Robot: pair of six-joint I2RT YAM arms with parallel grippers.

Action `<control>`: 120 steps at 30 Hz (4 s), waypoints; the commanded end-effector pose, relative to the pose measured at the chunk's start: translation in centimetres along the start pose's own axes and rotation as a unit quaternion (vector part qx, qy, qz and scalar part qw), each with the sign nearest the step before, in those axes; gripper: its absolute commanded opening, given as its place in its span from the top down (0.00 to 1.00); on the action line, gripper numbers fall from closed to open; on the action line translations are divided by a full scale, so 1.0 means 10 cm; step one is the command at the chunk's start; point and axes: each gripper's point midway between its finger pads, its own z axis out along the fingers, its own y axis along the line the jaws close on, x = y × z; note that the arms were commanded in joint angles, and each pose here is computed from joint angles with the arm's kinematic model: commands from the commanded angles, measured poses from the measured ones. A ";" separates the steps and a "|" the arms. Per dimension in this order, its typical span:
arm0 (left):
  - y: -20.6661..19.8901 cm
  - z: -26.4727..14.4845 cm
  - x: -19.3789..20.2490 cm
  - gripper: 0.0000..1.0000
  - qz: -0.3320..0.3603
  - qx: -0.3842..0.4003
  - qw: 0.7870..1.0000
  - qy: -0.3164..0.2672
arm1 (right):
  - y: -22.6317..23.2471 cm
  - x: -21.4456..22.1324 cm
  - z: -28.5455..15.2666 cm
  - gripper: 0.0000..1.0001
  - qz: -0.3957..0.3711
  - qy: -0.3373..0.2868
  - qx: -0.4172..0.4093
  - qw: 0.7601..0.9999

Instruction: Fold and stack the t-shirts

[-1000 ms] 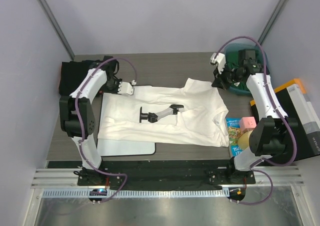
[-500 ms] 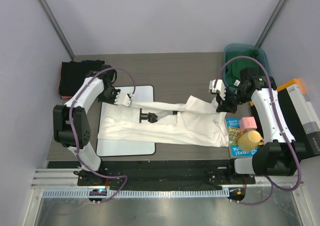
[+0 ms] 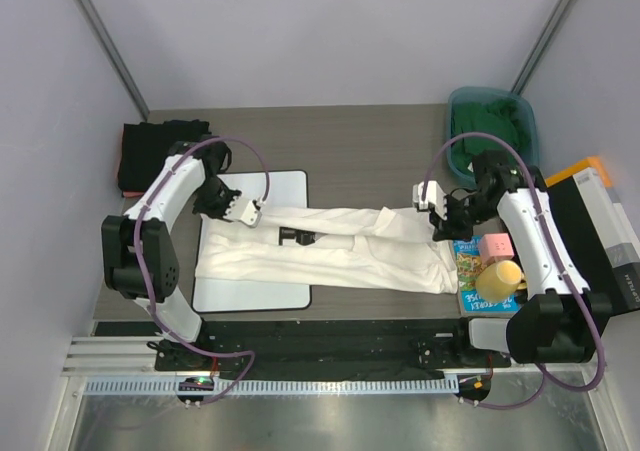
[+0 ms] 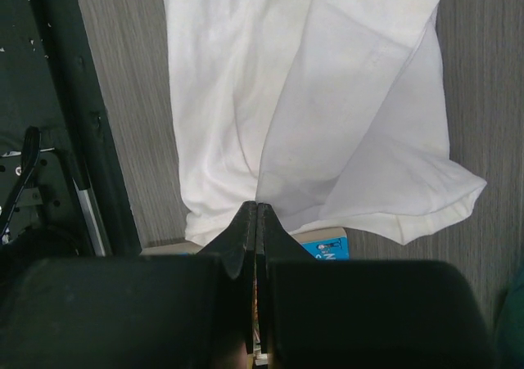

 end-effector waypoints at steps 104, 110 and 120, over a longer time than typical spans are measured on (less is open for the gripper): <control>0.66 0.40 -0.10 1.00 -0.051 -0.028 0.998 0.012 | -0.96 -0.14 1.13 0.99 -0.040 0.046 0.110 0.992; 0.62 0.39 -0.22 1.00 -0.050 0.011 0.998 -0.028 | -1.13 0.09 1.09 0.99 -0.021 0.066 0.120 0.990; 0.58 0.65 0.02 1.00 -0.058 0.074 0.995 0.010 | -1.36 0.45 1.21 0.99 -0.002 0.113 0.135 0.984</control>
